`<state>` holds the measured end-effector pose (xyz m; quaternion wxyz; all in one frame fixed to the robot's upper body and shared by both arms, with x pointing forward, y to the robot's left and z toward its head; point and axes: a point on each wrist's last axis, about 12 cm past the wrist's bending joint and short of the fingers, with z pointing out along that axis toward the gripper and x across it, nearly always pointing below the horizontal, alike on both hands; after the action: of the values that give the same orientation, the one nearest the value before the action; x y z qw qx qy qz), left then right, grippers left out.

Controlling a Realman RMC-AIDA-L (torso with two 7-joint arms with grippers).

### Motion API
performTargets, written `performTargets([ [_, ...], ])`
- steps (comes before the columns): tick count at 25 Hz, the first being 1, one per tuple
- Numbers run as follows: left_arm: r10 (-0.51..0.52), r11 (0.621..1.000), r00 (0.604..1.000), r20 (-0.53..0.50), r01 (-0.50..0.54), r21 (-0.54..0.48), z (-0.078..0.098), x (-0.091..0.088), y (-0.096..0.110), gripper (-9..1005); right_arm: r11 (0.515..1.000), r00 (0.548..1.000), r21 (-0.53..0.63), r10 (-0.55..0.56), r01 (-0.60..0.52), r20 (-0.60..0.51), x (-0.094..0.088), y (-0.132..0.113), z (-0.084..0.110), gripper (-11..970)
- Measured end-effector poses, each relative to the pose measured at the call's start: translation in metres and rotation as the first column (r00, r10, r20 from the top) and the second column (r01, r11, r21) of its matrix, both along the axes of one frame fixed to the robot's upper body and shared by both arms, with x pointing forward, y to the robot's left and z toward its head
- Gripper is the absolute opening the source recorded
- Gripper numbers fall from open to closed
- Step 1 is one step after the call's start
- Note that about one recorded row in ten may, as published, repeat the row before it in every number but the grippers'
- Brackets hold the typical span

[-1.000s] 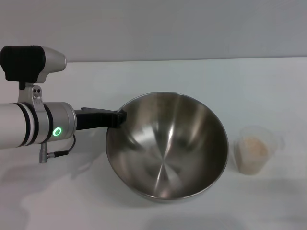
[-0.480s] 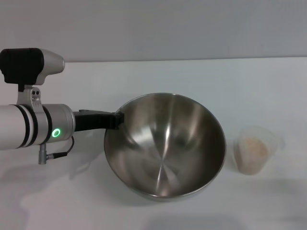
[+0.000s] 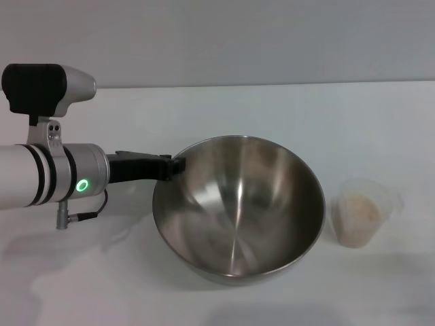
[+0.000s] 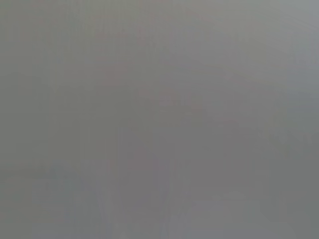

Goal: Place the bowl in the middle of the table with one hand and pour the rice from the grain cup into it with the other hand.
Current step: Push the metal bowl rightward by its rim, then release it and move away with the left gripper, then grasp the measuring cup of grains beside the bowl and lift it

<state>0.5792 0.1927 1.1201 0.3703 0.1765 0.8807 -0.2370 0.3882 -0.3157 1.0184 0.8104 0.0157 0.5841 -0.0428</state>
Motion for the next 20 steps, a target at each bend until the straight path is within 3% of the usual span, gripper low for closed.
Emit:
performTargets([
  [6,-0.021,1.0,0.998,0.051,0.02,0.013,0.007,0.0,-0.001,322,1.0,1.0,0.0,-0.001,0.001,0.0,0.0,0.0,0.0,822],
  [8,-0.039,0.999,0.994,0.105,0.036,0.026,0.017,0.0,-0.002,401,1.0,1.0,0.0,-0.001,0.001,0.0,0.0,0.0,0.0,822],
  [11,-0.042,0.999,0.971,0.234,0.034,0.041,0.039,-0.003,0.001,519,1.0,1.0,0.0,-0.002,0.002,0.002,0.0,0.0,0.0,822],
  [12,-0.018,0.998,0.924,0.383,-0.004,0.058,0.061,-0.007,0.009,550,1.0,1.0,-0.002,-0.002,0.002,0.005,0.0,-0.001,0.001,822],
  [13,-0.018,0.998,0.924,0.383,-0.004,0.058,0.061,-0.007,0.009,581,1.0,1.0,-0.002,-0.002,0.002,0.005,0.0,-0.001,0.001,822],
  [14,-0.007,0.998,0.899,0.437,-0.023,0.063,0.068,-0.009,0.011,612,1.0,1.0,-0.003,-0.003,0.003,0.006,0.0,-0.001,0.001,822],
  [16,0.007,0.99,0.79,0.612,-0.093,0.11,0.08,-0.022,0.014,673,1.0,1.0,-0.004,-0.004,0.004,0.005,-0.001,-0.001,0.001,822],
  [17,0.008,0.971,0.67,0.742,-0.182,0.154,0.08,-0.037,0.011,704,1.0,1.0,-0.008,0.0,0.0,0.001,-0.002,-0.002,0.0,822],
  [19,0.008,0.971,0.67,0.742,-0.182,0.154,0.08,-0.037,0.011,720,1.0,1.0,-0.014,0.005,-0.005,-0.003,-0.003,-0.001,0.0,822],
  [20,0.016,0.93,0.519,0.855,-0.321,0.177,0.078,-0.052,0.008,727,1.0,1.0,-0.024,0.017,-0.017,-0.009,-0.004,-0.001,-0.001,822],
])
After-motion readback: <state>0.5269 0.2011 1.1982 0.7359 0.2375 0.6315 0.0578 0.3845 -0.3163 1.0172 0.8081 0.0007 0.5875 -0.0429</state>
